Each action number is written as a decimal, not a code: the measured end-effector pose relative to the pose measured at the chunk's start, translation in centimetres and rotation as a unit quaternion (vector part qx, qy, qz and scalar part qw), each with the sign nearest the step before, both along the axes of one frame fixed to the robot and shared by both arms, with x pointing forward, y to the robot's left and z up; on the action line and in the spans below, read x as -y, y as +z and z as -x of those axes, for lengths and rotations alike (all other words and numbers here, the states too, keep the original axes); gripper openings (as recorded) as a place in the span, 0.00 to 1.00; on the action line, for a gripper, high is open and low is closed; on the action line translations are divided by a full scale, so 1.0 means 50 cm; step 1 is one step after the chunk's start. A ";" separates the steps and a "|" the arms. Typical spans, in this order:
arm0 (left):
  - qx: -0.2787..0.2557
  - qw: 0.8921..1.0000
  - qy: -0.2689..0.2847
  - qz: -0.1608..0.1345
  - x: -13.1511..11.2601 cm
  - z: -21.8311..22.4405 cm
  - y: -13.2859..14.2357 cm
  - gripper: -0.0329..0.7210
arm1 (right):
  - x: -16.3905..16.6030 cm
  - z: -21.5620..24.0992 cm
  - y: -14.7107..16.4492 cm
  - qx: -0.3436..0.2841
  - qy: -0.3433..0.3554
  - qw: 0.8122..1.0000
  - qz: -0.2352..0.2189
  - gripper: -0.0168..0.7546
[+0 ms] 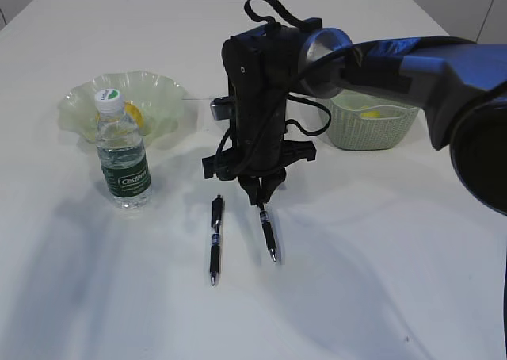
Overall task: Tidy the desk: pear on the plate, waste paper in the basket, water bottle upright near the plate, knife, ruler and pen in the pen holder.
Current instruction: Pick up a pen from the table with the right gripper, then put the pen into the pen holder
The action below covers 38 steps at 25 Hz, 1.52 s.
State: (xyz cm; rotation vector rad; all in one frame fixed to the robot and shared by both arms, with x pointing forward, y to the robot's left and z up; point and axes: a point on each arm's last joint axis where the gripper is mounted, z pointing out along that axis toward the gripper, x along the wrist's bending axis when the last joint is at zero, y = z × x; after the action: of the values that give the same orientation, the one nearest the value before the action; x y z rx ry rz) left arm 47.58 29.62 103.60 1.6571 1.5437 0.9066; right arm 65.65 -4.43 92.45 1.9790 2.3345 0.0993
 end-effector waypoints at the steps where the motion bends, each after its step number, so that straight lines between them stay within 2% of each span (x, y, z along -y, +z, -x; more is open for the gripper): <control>1: 0.000 1.000 0.000 0.000 0.000 0.000 0.000 0.50 | 0.000 0.000 0.000 0.000 0.001 1.000 0.000 0.17; 11: 0.000 1.000 0.000 0.000 0.000 0.000 0.000 0.50 | -0.001 -0.002 0.005 0.004 0.008 1.000 0.000 0.17; 20: 0.000 1.000 0.000 0.000 0.000 0.000 0.000 0.50 | -0.011 -0.032 0.074 0.070 0.017 0.997 -0.015 0.17; 27: 0.000 1.000 0.000 0.000 0.000 0.000 0.000 0.50 | -0.004 -0.049 0.111 0.117 0.026 0.993 0.007 0.17; 38: 0.000 1.000 0.000 0.000 0.000 0.000 0.000 0.50 | -0.006 -0.062 0.130 0.155 0.060 0.986 0.011 0.17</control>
State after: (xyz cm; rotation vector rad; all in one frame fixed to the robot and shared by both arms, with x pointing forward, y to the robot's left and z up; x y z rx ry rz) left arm 47.58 29.62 103.60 1.6571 1.5437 0.9066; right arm 68.73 -4.13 98.94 1.6701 2.2367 0.3600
